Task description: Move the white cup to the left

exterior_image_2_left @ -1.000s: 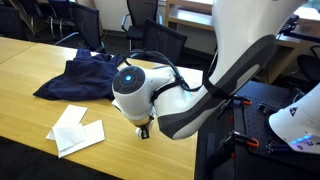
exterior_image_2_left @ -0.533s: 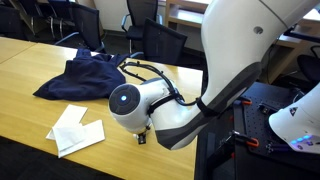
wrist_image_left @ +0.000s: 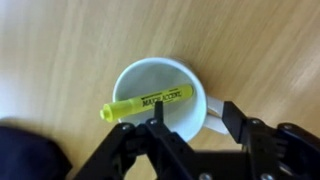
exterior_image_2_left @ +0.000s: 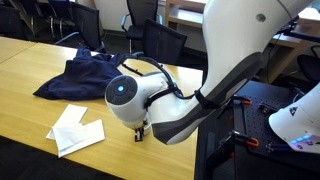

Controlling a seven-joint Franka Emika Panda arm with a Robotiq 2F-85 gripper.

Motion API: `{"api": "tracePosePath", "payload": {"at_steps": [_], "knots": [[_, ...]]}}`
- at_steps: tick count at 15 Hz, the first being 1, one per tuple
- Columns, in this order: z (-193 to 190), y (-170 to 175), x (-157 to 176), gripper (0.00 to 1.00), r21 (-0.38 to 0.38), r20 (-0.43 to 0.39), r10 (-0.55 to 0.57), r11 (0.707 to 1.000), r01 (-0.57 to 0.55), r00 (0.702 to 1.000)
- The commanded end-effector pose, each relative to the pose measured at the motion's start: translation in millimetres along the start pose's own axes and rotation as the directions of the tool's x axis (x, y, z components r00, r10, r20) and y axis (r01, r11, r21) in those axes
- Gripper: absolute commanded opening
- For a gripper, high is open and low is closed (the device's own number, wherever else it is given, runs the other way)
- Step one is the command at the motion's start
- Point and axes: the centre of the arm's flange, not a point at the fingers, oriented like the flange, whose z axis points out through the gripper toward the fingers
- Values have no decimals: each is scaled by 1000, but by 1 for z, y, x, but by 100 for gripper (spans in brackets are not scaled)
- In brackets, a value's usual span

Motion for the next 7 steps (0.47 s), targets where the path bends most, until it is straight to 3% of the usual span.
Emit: {"api": "tracePosePath", "payload": {"at_steps": [1, 4, 7], "knots": [[-39, 26, -21, 97, 169, 14, 70, 983, -71, 997], [-73, 57, -42, 100, 264, 15, 185, 947, -182, 983], [-97, 81, -68, 100, 284, 23, 217, 934, -215, 976]]}}
